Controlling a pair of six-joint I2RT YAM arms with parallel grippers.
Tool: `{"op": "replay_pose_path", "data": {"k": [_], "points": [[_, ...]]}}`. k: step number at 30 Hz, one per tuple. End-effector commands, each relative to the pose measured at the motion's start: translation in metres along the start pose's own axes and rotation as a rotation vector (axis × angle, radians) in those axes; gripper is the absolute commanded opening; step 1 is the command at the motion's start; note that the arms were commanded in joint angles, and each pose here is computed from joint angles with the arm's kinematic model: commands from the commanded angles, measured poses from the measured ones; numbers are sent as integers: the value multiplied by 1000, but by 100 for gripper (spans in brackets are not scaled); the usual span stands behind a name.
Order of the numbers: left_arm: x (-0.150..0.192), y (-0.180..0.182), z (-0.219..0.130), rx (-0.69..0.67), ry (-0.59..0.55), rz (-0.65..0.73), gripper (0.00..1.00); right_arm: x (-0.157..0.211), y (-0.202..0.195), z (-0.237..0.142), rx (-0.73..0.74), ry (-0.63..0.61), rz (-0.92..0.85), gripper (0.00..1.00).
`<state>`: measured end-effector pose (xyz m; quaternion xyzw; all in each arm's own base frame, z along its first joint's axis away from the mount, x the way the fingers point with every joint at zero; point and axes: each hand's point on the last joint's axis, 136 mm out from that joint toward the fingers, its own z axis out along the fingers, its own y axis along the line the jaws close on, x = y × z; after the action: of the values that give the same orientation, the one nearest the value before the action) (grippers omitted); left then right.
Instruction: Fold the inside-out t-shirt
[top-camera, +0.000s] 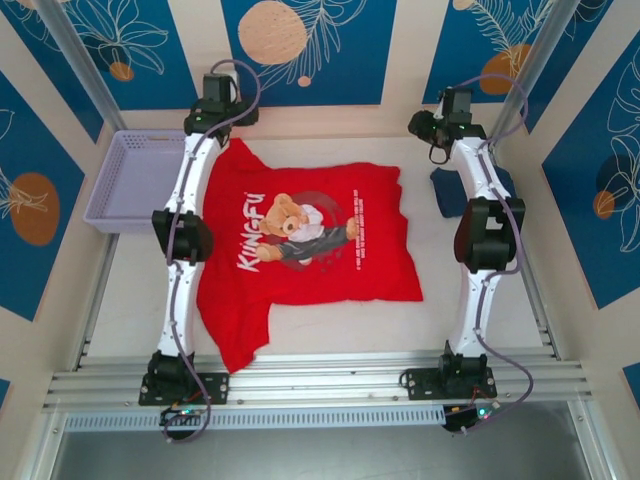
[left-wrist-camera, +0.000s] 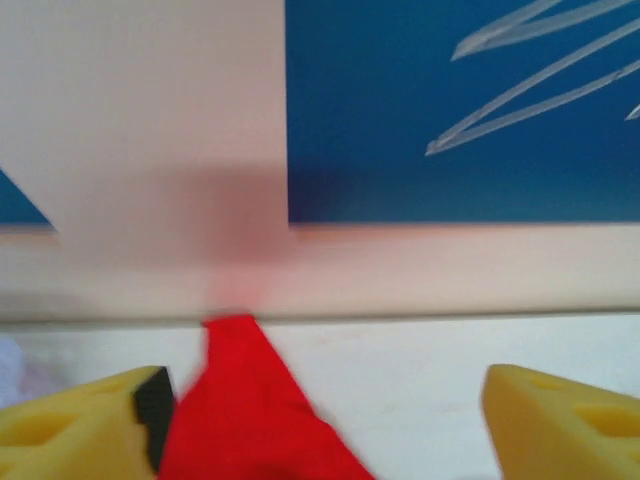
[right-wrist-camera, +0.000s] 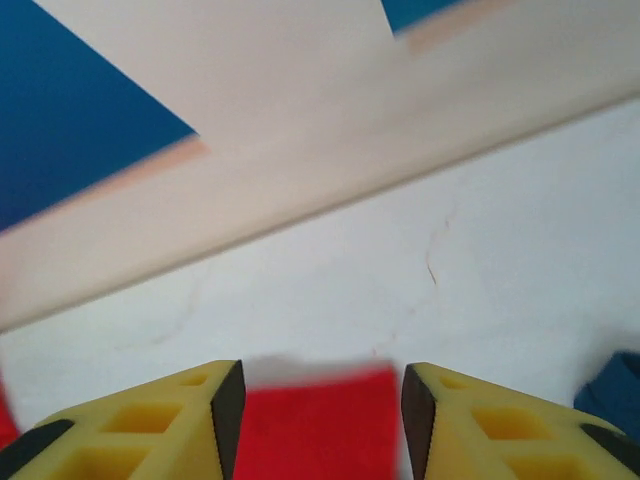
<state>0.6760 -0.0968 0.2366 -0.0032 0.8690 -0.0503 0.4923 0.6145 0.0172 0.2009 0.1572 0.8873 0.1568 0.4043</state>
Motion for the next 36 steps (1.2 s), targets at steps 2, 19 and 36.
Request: {"op": "replay_pose_path", "data": {"k": [2, 19, 36], "points": [[-45, -8, -87, 78, -47, -102, 85, 63, 10, -65, 28, 171, -15, 50], [164, -24, -266, 255, 158, -328, 86, 331, -80, -120, 243, 674, 140, 58], [339, 13, -331, 45, 526, -367, 82, 266, -94, -122, 263, 484, 128, 0]]}}
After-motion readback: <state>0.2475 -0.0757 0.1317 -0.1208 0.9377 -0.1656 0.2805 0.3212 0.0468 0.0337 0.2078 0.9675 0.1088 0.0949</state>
